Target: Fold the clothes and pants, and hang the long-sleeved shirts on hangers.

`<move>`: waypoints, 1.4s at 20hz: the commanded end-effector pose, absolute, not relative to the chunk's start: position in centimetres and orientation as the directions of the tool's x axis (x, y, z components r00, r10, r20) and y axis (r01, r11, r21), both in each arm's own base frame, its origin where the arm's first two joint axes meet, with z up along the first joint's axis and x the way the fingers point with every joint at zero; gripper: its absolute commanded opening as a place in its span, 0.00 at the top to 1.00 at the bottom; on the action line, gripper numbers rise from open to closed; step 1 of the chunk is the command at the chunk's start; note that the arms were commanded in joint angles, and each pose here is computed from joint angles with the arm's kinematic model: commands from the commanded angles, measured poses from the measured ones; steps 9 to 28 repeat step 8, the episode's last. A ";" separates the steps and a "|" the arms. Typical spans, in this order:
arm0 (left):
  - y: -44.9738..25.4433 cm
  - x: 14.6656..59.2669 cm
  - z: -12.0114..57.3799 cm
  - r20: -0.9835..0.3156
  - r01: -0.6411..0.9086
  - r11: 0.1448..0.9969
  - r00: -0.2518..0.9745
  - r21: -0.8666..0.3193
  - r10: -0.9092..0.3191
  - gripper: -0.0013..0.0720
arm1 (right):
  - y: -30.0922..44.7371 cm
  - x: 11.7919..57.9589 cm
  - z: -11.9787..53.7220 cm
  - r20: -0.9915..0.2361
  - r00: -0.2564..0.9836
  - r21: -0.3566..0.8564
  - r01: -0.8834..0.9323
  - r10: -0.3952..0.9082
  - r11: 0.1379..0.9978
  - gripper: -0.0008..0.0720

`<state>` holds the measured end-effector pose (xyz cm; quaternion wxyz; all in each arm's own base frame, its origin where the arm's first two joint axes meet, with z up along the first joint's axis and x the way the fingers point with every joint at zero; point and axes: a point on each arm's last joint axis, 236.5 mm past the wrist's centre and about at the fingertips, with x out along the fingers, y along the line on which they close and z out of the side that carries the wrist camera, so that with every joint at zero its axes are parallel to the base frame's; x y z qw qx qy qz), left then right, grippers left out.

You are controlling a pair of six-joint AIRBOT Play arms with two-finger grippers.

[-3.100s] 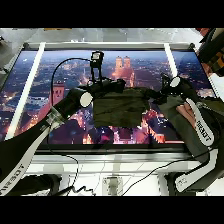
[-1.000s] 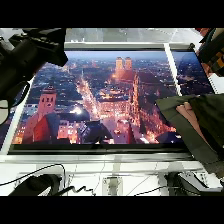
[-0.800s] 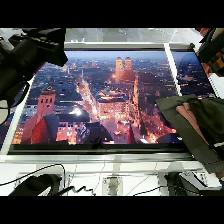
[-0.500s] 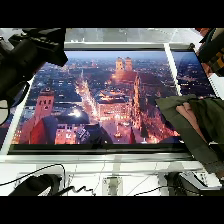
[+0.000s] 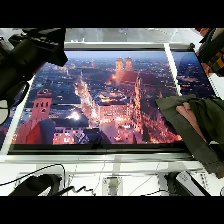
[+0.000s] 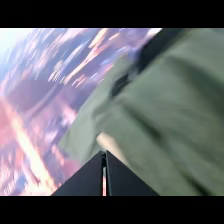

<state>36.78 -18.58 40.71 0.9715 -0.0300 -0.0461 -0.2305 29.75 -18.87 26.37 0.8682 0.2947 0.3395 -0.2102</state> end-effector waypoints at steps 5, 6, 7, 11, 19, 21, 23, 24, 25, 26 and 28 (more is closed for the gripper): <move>-18.5 36.8 40.8 0.105 0.450 0.892 0.890 -0.037 -0.444 0.66 | -4.7 37.7 27.6 -0.661 0.740 -0.050 0.122 -0.124 0.991 0.95; -18.5 36.8 40.8 0.105 0.450 0.892 0.890 -0.037 -0.444 0.66 | -3.3 38.2 28.1 -0.642 0.760 -0.063 0.084 -0.105 0.995 0.95; -18.5 36.8 40.8 0.105 0.450 0.892 0.890 -0.037 -0.444 0.66 | -2.2 38.6 28.4 -0.628 0.774 -0.062 0.054 -0.082 0.997 0.95; -18.5 36.8 40.8 0.105 0.450 0.892 0.890 -0.037 -0.444 0.66 | -1.5 38.8 28.5 -0.622 0.780 -0.062 0.037 -0.068 0.997 0.95; -18.5 36.8 40.8 0.105 0.450 0.892 0.890 -0.037 -0.444 0.66 | -1.5 38.8 28.5 -0.622 0.780 -0.062 0.037 -0.068 0.997 0.95; -18.5 36.8 40.8 0.105 0.450 0.892 0.890 -0.037 -0.444 0.66 | -1.5 38.8 28.5 -0.622 0.780 -0.062 0.037 -0.068 0.997 0.95; -18.5 36.8 40.8 0.105 0.450 0.892 0.890 -0.037 -0.444 0.66 | -1.5 38.8 28.5 -0.622 0.780 -0.062 0.037 -0.068 0.997 0.95; -18.5 36.8 40.8 0.105 0.450 0.892 0.890 -0.037 -0.444 0.66 | -1.5 38.8 28.5 -0.622 0.780 -0.062 0.037 -0.068 0.997 0.95; -18.5 36.8 40.8 0.105 0.450 0.892 0.890 -0.037 -0.444 0.66 | -1.5 38.8 28.5 -0.622 0.780 -0.062 0.037 -0.068 0.997 0.95; -18.5 36.8 40.8 0.105 0.450 0.892 0.890 -0.037 -0.444 0.66 | -1.5 38.8 28.5 -0.622 0.780 -0.062 0.037 -0.068 0.997 0.95; -18.5 36.8 40.8 0.105 0.450 0.892 0.890 -0.037 -0.444 0.66 | -1.5 38.8 28.5 -0.622 0.780 -0.062 0.037 -0.068 0.997 0.95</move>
